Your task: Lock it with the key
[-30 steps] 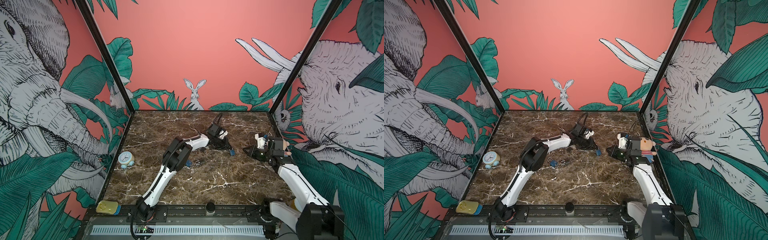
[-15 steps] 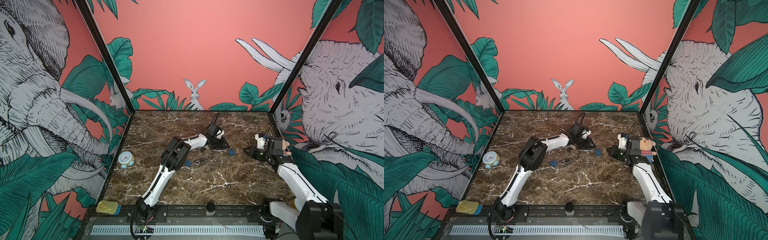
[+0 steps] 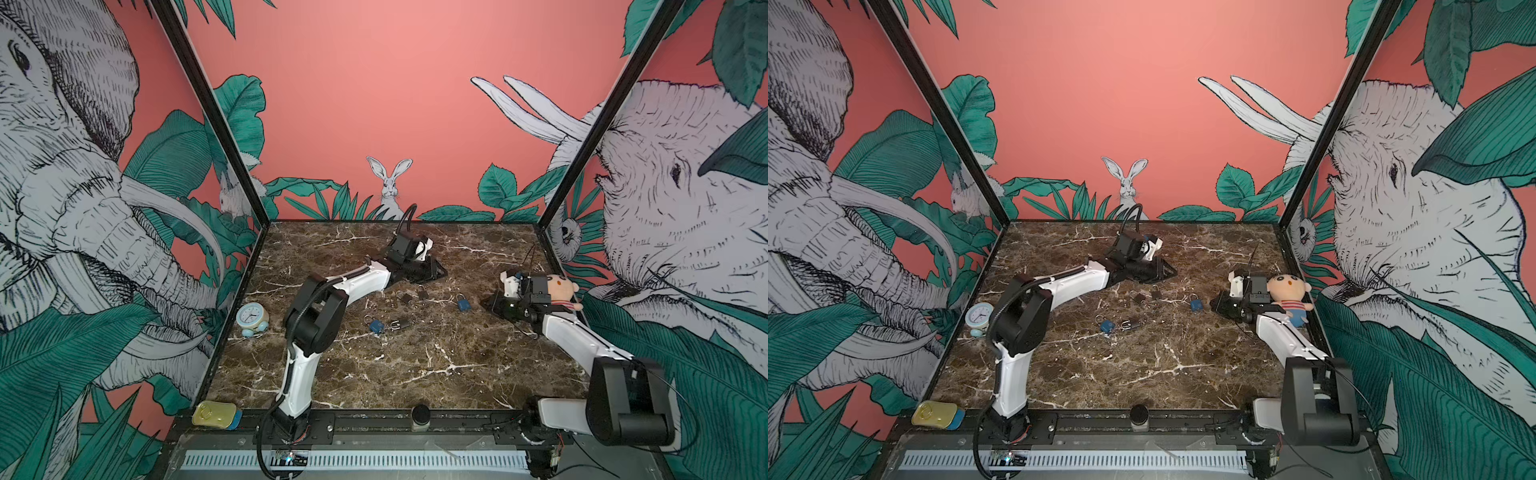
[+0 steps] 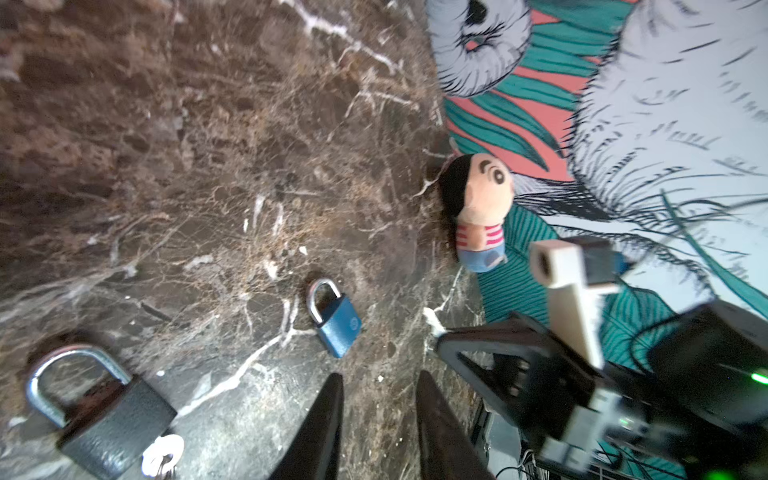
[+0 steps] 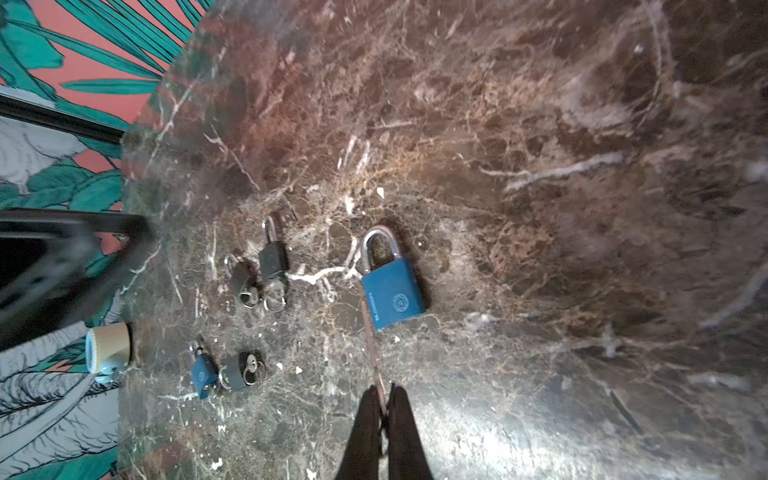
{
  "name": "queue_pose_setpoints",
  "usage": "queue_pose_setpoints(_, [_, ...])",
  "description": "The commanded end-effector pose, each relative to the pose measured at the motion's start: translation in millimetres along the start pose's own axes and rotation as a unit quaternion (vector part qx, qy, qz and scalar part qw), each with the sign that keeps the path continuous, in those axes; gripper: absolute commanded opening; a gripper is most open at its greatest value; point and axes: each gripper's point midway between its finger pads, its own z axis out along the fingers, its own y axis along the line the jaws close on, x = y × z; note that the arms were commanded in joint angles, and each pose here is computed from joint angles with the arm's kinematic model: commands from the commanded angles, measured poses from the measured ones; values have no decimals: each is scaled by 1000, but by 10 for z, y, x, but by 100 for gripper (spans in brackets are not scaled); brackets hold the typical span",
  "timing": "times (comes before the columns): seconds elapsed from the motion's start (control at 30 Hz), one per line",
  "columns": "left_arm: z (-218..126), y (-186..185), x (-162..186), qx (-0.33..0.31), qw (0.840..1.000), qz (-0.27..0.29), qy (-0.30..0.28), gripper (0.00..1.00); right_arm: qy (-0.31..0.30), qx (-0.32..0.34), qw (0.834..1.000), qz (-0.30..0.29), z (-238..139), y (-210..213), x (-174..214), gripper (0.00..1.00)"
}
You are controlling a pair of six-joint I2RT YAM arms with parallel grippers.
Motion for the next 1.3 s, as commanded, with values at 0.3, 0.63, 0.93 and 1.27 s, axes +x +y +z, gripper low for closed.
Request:
queue_pose_setpoints(0.3, [-833,-203,-85,18,996,21,-87,32,-13,24,999,-21,304,-28,-255,0])
queue_pose_setpoints(0.63, [-1128,-106,172,-12,995,15,-100,33,1,28,999,-18,472,-76,-258,0])
queue_pose_setpoints(0.93, [-1295,-51,275,-32,993,19,-116,33,19,30,999,-12,650,-124,-196,0])
queue_pose_setpoints(1.27, [-1302,-17,291,-37,992,17,-119,33,24,36,999,-12,699,-141,-192,7])
